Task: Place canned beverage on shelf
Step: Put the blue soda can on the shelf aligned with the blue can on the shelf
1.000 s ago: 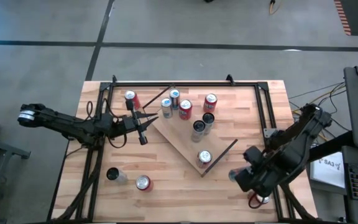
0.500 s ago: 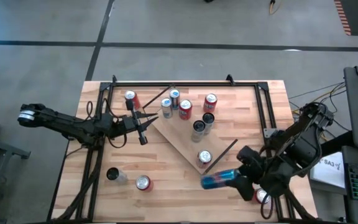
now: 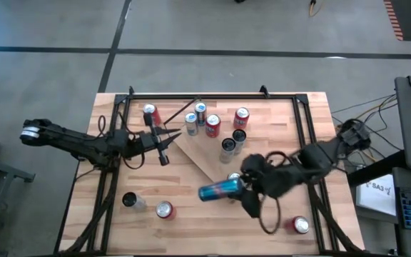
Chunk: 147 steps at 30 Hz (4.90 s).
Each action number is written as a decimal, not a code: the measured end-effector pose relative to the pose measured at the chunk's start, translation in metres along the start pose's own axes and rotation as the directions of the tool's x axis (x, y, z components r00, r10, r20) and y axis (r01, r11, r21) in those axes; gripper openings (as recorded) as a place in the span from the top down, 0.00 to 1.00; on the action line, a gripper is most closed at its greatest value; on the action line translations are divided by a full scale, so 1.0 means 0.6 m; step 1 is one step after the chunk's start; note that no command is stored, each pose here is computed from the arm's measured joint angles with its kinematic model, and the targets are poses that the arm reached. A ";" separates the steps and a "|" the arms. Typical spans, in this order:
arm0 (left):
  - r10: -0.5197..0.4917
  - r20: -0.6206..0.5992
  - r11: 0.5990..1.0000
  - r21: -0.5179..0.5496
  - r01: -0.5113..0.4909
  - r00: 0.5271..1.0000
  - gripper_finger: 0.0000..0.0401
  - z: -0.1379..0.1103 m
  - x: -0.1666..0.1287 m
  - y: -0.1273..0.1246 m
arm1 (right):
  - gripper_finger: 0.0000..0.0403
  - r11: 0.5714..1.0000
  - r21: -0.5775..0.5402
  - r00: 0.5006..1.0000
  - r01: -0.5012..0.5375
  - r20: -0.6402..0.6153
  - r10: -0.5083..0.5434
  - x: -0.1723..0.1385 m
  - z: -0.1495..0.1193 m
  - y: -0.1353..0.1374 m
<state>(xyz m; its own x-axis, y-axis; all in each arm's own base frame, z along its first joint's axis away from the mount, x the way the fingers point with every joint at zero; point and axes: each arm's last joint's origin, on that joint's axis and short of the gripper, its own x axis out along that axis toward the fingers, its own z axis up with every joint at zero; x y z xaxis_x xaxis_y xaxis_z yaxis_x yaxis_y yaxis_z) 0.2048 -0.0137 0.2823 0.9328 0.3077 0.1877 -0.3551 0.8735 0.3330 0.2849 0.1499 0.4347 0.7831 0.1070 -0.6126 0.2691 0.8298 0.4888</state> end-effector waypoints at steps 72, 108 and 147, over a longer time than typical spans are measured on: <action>-0.179 -0.290 0.981 0.015 0.192 0.940 0.11 -0.032 0.013 -0.049 | 0.41 0.885 -0.348 0.910 0.310 -0.160 -0.382 0.254 0.192 -0.199; -0.103 -0.469 0.958 0.191 0.215 0.877 0.46 -0.079 0.057 -0.064 | 0.34 0.883 -0.364 0.915 0.296 -0.156 -0.371 0.254 0.193 -0.198; -0.253 0.011 0.966 0.064 0.252 0.967 0.46 -0.035 -0.025 -0.020 | 0.11 0.751 -0.622 0.954 0.221 0.297 -0.035 0.108 0.200 -0.038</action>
<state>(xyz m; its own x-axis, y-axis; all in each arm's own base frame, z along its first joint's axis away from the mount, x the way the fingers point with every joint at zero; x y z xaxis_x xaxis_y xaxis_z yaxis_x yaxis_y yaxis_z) 0.1963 -0.0213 0.2562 0.9916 0.0725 0.1070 -0.1117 0.8970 0.4276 0.3967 0.0721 0.4583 0.9041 -0.0898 -0.4178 0.0267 0.9877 -0.1544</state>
